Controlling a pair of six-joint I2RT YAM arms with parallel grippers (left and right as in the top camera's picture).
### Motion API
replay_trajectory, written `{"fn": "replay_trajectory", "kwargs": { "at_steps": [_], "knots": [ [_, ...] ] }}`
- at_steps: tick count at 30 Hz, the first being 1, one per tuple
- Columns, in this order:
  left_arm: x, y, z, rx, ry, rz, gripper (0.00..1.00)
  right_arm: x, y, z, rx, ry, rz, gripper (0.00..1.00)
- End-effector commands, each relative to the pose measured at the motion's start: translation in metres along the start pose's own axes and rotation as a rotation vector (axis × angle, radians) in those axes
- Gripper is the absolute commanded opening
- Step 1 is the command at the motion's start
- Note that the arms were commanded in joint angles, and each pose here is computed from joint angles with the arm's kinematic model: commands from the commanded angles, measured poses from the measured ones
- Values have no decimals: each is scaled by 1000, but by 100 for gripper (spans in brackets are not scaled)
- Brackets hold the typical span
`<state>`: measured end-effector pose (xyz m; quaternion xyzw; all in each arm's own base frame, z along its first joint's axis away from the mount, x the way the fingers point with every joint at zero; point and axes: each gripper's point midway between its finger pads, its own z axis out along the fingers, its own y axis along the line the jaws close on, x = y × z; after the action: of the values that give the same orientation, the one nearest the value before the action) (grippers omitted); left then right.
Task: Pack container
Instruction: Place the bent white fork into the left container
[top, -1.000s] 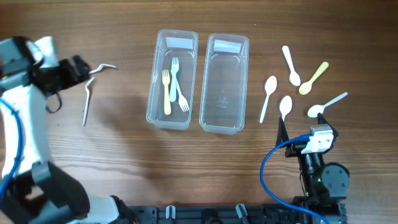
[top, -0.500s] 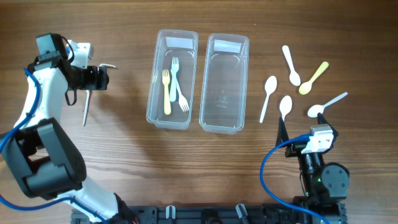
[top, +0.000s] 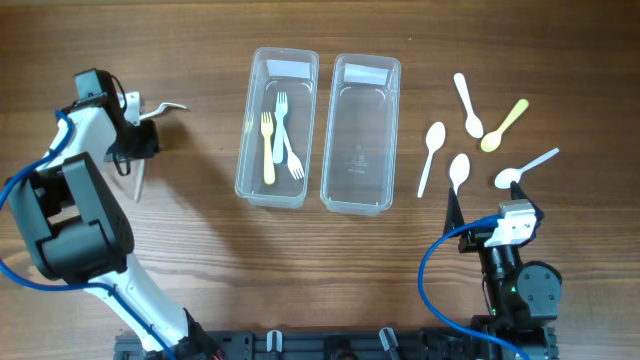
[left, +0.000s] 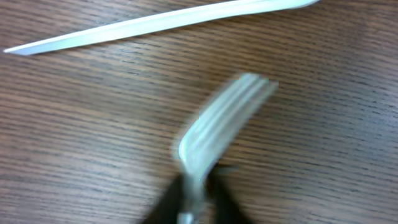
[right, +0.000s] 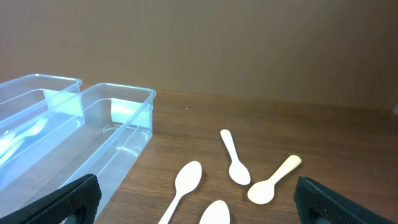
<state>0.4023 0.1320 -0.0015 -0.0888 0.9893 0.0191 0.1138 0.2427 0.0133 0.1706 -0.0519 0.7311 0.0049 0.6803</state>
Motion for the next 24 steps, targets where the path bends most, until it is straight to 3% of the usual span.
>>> {"fn": "replay_trajectory", "kwargs": {
  "at_steps": [1,5,8,11,13,17,20,24],
  "knots": [
    [6,-2,9,18,31,-16,4,0,1,0,-8,-5,-6,100],
    [9,-10,6,57,42,-16,4,0,1,0,-8,-5,-7,100],
    [-10,-34,-26,188,-52,-47,4,0,1,0,-8,-5,-7,100],
    [-38,-69,-95,381,-216,-90,4,0,1,0,-8,-5,-7,100],
    [-44,-105,-152,561,-316,-20,4,0,1,0,-8,-5,-7,100],
    [-19,-191,-235,930,-350,162,4,0,1,0,-8,-5,-7,99],
    [7,-246,-232,968,-262,280,4,0,1,0,-8,-5,-7,100],
    [6,-274,-188,701,-208,199,4,0,1,0,-8,-5,-7,100]
  ]
}}
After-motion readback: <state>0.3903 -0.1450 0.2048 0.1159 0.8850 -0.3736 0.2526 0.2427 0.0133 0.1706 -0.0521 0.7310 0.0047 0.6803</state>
